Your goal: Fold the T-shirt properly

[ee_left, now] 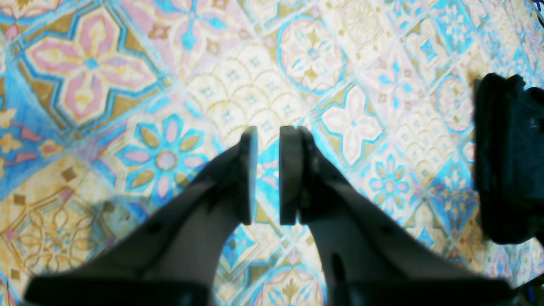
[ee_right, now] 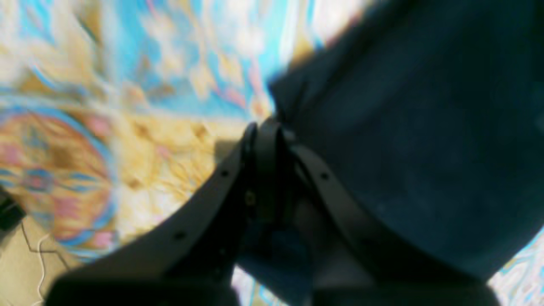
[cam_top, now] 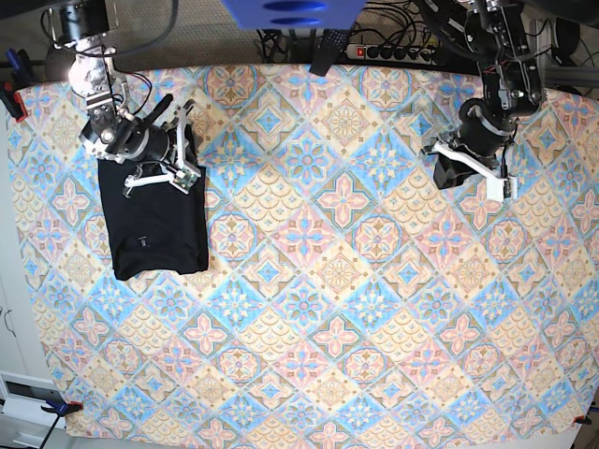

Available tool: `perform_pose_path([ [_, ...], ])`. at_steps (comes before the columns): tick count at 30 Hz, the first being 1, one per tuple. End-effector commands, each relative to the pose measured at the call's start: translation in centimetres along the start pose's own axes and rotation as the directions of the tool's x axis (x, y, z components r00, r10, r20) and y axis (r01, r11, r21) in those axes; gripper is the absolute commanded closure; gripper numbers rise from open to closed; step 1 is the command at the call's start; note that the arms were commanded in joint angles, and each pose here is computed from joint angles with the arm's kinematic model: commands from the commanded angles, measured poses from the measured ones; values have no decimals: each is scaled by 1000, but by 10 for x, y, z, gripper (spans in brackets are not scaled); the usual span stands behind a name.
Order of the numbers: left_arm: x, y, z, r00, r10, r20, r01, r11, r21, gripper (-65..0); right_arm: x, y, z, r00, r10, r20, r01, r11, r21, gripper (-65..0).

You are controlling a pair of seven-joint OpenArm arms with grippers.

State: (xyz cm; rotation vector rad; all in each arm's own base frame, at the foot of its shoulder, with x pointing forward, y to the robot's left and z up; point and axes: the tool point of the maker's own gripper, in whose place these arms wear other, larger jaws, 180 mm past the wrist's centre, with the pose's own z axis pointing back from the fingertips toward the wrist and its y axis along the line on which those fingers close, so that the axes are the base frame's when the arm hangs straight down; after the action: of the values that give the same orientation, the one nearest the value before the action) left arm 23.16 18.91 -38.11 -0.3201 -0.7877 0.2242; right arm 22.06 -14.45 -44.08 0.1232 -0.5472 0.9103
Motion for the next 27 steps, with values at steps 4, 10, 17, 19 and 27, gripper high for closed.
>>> perform_pose_path([
  [4,15,-2,12,998,-66,14,66,998,-6,-76,2,-8,19,999,-8,32,9,999,-48,-2],
  [10,6,-7,32,994,-112,-5,112,994,-4,-76,-10,-15,41,999,-35,28,37,994,-106,-2],
  [17,-29,12,57,979,-162,-127,167,986,28,-43,-62,-20,79,990,-119,-81,101,976,-195,-2],
  [19,-39,14,68,970,-183,-159,190,981,30,-25,-85,-22,96,977,-157,-147,120,965,-234,-1],
  [27,-93,34,111,939,-143,-314,176,981,82,-21,-150,2,134,894,-388,-224,300,890,-344,0],
])
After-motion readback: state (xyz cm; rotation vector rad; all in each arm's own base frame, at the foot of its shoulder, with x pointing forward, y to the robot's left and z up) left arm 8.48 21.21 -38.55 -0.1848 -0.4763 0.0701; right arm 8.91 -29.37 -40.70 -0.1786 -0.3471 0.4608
